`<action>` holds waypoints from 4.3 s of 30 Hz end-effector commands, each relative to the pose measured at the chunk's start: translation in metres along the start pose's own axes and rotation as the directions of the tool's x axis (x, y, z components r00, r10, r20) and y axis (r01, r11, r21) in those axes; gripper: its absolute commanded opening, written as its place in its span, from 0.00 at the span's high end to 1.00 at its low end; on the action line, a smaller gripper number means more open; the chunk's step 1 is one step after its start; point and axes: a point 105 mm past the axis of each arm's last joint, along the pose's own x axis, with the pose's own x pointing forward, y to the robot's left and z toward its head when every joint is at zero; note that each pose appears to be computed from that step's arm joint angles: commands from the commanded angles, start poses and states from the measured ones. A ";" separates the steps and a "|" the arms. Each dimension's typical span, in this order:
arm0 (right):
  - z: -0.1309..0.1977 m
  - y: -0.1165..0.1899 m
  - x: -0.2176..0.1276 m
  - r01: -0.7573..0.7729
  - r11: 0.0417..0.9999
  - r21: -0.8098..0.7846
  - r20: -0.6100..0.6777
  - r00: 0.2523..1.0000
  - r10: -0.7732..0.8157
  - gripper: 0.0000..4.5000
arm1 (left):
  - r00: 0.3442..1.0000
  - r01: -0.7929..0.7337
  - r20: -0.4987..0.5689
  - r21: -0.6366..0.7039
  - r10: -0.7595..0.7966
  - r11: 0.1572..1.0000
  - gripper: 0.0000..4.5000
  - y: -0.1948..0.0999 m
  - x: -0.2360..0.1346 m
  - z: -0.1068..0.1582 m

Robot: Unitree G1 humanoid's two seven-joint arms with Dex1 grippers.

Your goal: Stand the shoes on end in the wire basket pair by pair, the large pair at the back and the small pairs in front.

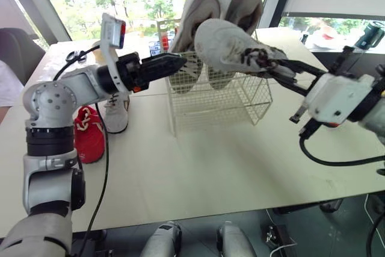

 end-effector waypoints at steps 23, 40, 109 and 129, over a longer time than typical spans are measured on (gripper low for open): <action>0.024 -0.005 0.010 -0.121 0.932 0.341 0.186 0.981 0.060 0.36 | 0.998 0.022 0.053 -0.062 -0.019 0.998 0.95 -0.009 0.000 -0.008; 0.014 0.005 0.037 -0.357 -0.127 0.925 0.291 0.884 -0.366 0.01 | 0.911 0.093 0.412 -0.242 0.015 0.966 0.95 -0.007 0.029 0.003; -0.132 -0.007 0.087 -0.251 0.670 0.699 0.184 0.968 0.170 0.01 | 0.984 -0.179 0.032 0.114 0.177 0.977 0.00 -0.013 0.024 -0.068; -0.130 -0.024 0.055 -0.168 0.810 0.562 0.111 0.986 0.128 0.01 | 0.989 -0.145 0.002 0.118 0.146 0.982 0.00 -0.014 0.029 -0.068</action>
